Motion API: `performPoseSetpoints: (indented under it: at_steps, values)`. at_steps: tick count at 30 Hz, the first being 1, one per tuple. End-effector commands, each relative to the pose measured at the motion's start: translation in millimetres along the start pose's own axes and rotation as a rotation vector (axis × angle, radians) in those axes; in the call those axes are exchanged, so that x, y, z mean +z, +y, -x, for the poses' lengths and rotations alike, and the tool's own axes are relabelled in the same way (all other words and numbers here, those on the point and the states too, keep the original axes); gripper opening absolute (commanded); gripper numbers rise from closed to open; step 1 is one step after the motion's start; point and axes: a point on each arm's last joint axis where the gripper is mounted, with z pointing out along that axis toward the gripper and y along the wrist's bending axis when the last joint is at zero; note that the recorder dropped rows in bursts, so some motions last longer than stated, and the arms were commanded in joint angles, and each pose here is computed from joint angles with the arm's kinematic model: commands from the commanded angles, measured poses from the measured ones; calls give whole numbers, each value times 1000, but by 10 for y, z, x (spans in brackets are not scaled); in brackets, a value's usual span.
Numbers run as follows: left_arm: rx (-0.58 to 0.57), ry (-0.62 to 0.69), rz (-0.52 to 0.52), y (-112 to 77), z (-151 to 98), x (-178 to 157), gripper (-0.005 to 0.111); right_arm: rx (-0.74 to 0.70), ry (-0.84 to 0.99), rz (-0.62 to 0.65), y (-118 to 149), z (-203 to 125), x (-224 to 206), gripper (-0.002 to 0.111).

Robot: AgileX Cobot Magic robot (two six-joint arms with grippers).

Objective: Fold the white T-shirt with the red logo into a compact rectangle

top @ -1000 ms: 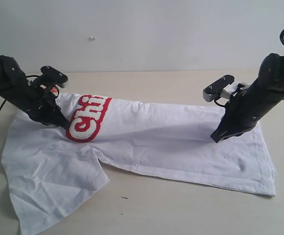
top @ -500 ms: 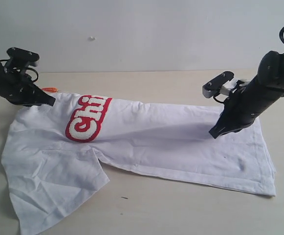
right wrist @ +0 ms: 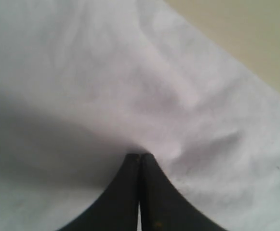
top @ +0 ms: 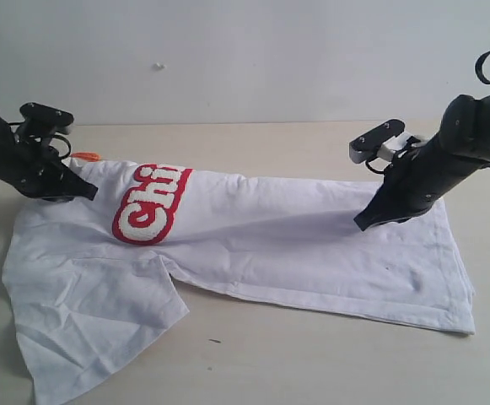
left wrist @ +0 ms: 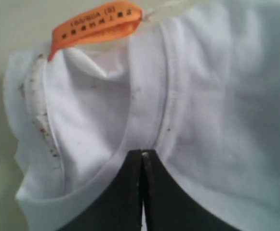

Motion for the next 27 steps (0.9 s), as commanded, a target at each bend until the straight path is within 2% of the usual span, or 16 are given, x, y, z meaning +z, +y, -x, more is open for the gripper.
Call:
performPoseSetpoints:
  at_steps: [1,7,13,17,22,27]
  values:
    - [12,-6,-19,-15,86,-210,0,19,38,24,21,-55,29,0]
    - [26,157,-126,-123,-123,-187,0,47,-65,-9,-15,140,-340,0]
    - [7,170,-140,-162,-168,-308,0,155,-137,57,34,309,-732,0]
    - [13,231,-181,-228,-293,-403,0,154,-90,91,74,250,-704,0]
    - [72,350,-240,-360,-579,-415,0,156,-15,124,129,110,-578,0]
    - [165,456,-292,-625,-755,-407,0,159,16,138,162,33,-539,0]
